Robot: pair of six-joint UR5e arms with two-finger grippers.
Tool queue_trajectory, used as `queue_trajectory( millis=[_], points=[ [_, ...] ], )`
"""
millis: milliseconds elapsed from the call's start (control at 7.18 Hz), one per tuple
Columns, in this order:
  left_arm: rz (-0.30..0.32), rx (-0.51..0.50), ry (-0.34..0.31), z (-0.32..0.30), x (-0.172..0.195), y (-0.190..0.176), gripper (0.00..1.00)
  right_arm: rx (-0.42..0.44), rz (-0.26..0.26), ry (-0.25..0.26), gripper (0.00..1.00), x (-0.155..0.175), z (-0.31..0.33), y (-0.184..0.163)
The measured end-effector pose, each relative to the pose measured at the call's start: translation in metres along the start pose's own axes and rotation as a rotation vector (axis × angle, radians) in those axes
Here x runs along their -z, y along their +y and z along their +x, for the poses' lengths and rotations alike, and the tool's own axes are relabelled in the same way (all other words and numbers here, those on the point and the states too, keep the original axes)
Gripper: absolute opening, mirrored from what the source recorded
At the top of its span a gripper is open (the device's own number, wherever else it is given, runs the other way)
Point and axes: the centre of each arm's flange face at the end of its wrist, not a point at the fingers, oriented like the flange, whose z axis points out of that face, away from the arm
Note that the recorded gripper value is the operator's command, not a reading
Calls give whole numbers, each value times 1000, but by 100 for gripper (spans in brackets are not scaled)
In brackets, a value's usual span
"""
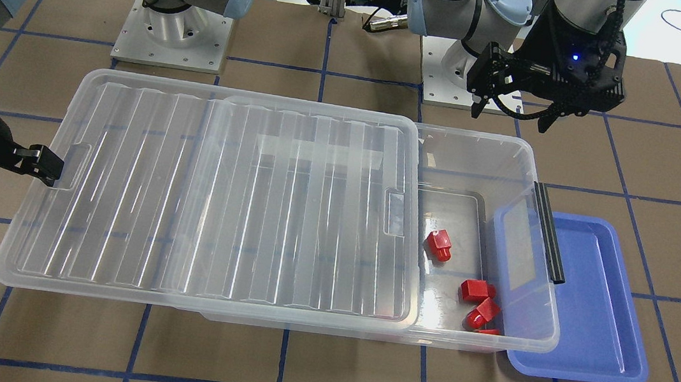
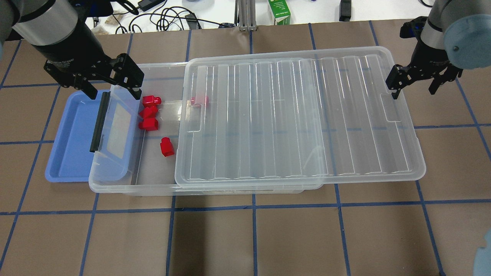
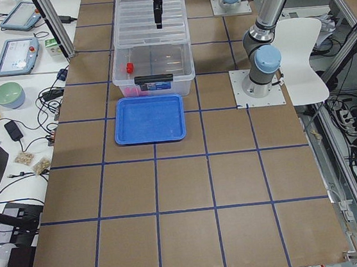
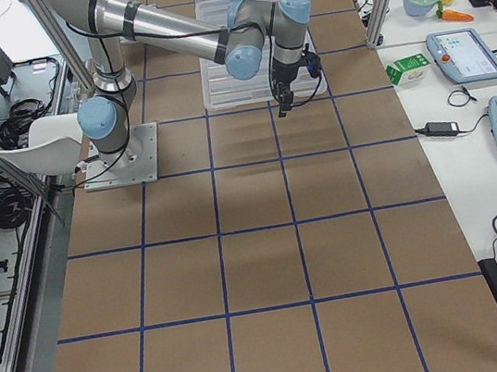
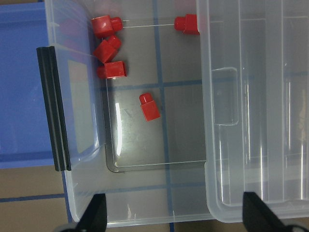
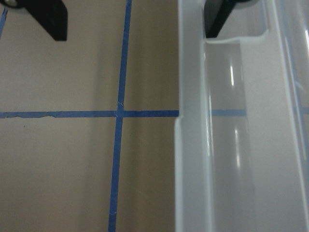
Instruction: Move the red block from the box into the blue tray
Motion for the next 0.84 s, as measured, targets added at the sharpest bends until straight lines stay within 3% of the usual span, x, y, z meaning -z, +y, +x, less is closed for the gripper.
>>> queue_trajectory(
  millis=[835],
  points=[
    [8, 11, -4, -21, -139, 0, 100, 6, -6, 6, 100, -1, 8, 1]
  ],
)
